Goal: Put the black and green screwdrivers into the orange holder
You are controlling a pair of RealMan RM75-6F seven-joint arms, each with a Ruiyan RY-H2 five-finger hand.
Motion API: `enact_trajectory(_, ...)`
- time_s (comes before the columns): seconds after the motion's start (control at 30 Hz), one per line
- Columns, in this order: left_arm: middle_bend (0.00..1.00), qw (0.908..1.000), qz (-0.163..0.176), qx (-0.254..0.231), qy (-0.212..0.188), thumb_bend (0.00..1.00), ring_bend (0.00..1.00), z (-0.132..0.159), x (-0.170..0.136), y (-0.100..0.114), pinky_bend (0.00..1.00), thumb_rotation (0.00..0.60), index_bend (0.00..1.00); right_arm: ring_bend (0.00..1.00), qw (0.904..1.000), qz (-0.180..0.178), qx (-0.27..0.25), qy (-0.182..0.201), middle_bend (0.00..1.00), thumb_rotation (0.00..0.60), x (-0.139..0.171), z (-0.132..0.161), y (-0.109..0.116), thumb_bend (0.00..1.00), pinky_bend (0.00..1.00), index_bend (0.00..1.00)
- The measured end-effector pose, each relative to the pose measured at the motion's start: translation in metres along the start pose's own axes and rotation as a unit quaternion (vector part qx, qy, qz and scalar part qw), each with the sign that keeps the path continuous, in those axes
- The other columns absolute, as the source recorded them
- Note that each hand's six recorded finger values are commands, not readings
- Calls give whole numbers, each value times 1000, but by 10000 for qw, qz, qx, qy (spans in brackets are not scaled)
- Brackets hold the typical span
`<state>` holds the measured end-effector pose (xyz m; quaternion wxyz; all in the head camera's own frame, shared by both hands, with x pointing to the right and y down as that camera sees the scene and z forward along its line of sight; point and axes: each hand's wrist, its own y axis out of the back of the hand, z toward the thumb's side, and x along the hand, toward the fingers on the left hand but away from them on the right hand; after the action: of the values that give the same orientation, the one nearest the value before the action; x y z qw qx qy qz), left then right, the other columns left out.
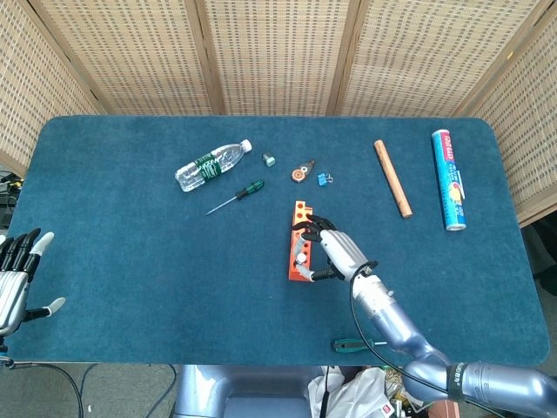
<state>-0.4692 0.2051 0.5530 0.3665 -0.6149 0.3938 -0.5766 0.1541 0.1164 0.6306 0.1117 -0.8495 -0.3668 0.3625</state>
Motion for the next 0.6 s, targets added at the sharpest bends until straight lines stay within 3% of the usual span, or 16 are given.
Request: enact_trajectory(0.6,0,10000,-7,2,10,0,0,0,1,0,0,600,0,0,9999,85,71,-29,196,600,-1,0,-6,434,0,595)
